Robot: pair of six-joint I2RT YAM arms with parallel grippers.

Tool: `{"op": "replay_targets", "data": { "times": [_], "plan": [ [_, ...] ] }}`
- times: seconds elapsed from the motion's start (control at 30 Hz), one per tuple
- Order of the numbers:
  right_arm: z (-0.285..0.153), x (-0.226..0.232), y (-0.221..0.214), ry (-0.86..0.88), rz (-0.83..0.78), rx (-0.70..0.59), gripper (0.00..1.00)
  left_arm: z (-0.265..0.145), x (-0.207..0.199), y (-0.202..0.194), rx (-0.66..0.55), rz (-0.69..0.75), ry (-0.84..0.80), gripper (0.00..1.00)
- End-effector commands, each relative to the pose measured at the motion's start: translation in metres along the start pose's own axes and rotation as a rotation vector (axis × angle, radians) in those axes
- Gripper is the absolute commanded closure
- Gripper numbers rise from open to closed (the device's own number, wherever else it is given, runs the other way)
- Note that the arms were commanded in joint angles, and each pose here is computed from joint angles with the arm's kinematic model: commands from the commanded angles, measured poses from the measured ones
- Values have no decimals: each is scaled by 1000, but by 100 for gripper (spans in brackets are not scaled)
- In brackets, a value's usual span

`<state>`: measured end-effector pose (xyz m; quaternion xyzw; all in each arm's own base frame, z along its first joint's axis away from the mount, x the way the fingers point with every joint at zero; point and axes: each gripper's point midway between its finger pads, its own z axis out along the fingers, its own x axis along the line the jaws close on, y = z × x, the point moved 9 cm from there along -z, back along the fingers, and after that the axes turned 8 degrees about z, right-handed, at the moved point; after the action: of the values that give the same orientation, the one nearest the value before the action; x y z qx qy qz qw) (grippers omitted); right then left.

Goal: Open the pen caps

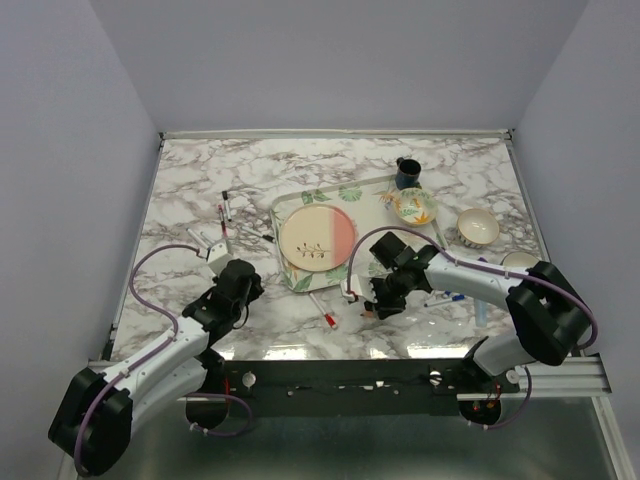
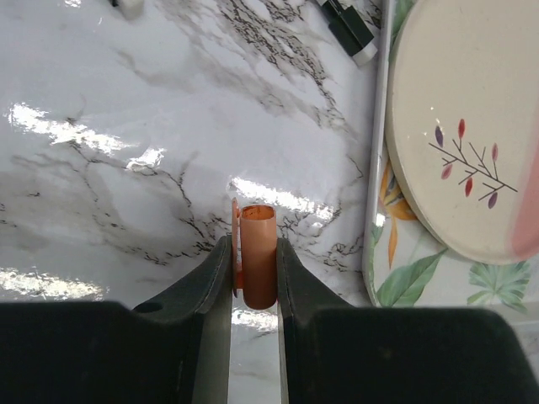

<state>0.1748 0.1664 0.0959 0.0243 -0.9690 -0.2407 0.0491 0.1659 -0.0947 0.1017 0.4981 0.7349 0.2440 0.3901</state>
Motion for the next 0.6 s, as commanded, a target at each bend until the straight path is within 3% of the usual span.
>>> {"op": "replay_targets", "data": {
  "times": [0.0, 0.57],
  "plan": [
    [-1, -12, 10, -74, 18, -2, 74, 4, 9, -3, -23, -33, 63, 75],
    [-22, -14, 24, -126, 14, -46, 46, -8, 16, -7, -13, -112, 63, 46]
  ]
}}
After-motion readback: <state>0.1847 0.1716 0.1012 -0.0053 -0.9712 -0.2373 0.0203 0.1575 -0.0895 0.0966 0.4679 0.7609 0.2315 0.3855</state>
